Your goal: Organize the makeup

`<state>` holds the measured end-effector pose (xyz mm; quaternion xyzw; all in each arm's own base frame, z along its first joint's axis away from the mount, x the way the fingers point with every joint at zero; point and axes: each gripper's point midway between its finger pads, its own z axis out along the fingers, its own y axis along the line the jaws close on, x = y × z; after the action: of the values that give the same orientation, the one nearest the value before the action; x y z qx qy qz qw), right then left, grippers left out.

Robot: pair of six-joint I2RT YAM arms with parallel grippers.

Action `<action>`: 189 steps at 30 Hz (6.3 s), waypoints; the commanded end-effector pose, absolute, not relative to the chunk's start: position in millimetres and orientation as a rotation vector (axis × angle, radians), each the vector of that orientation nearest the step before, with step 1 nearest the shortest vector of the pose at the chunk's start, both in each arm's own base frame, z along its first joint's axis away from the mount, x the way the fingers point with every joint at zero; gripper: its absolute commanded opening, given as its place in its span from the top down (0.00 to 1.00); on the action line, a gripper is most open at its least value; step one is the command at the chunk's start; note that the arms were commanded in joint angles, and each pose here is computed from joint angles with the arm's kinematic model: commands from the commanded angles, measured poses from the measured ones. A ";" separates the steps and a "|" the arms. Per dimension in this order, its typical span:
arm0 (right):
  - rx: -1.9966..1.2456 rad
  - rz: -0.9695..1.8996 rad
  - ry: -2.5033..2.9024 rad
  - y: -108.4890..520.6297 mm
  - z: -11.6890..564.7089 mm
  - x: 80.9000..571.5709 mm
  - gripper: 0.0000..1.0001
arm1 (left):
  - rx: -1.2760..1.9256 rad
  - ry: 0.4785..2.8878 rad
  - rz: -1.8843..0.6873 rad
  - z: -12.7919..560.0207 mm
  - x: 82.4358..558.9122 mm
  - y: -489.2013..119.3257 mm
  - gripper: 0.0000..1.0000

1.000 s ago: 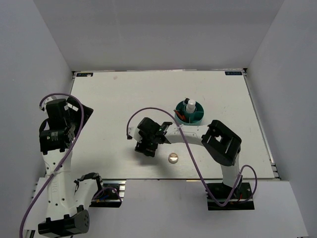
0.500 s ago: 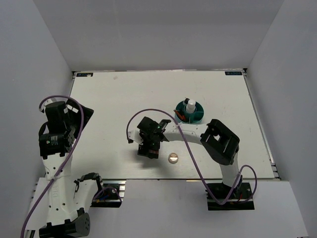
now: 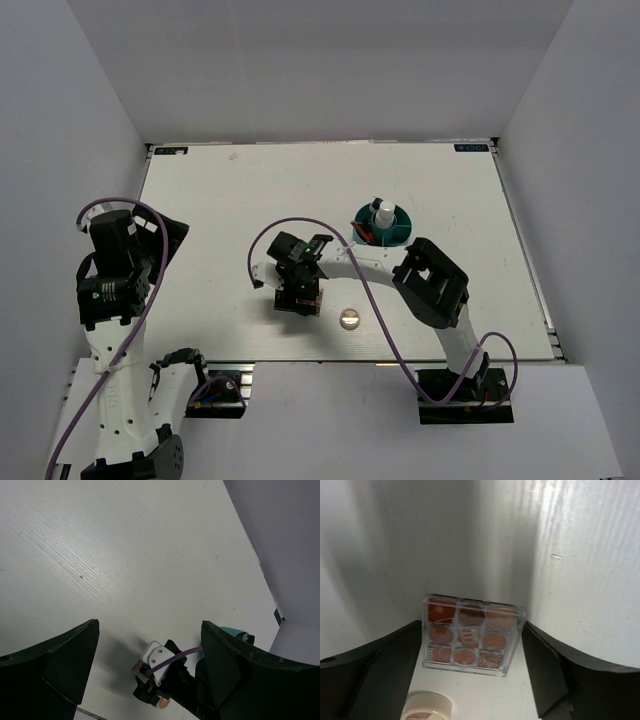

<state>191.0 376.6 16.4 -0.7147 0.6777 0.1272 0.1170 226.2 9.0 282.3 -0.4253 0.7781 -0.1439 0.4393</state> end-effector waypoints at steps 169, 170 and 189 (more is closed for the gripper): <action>-0.612 0.604 1.450 153.1 165.0 340.3 1.00 | -1.017 2.016 -0.520 241.3 263.1 -11.4 0.03; -0.608 0.601 1.452 152.8 164.2 340.7 1.00 | -1.017 2.016 -0.520 241.3 263.1 -11.4 0.02; -0.618 0.522 1.464 145.4 155.7 350.5 0.83 | -1.020 2.016 -0.520 239.4 262.7 -11.6 0.02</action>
<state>343.4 148.9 142.5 -0.2670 0.6710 0.2525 0.6440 260.0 -13.8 232.7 -0.4045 0.8033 -0.2038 0.3867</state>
